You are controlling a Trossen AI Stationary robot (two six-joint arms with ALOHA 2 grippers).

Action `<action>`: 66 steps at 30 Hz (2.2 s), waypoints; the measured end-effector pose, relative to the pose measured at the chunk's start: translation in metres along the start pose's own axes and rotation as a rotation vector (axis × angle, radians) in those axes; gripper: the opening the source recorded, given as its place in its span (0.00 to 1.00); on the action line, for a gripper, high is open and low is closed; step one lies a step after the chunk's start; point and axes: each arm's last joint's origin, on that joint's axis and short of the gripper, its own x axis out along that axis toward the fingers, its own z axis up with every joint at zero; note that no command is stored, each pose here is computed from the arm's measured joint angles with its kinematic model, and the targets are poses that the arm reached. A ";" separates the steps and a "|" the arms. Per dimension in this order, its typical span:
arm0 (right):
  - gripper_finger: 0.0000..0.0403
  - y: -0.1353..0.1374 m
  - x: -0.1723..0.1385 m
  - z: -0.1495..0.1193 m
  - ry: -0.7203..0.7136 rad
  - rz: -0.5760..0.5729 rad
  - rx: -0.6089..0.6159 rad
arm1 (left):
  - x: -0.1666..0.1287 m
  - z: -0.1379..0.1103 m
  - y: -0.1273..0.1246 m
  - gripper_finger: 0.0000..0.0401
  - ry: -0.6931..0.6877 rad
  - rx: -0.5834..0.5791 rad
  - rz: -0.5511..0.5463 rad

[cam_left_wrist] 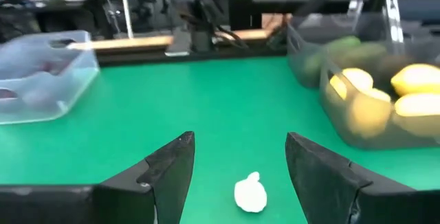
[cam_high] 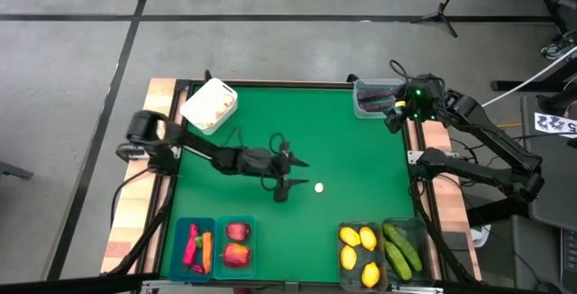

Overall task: Sort produce into baskets
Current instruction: Put the garlic into the white bin

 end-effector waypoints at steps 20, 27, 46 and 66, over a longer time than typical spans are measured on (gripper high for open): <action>0.70 0.000 0.000 -0.001 0.005 0.000 -0.001 | 0.072 -0.038 -0.006 0.56 0.104 0.016 -0.070; 0.70 0.000 0.000 -0.001 0.007 0.001 -0.001 | 0.072 -0.043 -0.004 0.56 0.148 0.003 -0.068; 0.70 0.000 0.000 -0.001 0.007 0.001 -0.001 | 0.093 -0.064 -0.012 0.56 0.178 -0.025 -0.087; 0.70 0.000 0.000 -0.002 0.016 0.000 -0.005 | 0.110 -0.078 -0.013 0.42 0.241 -0.111 -0.067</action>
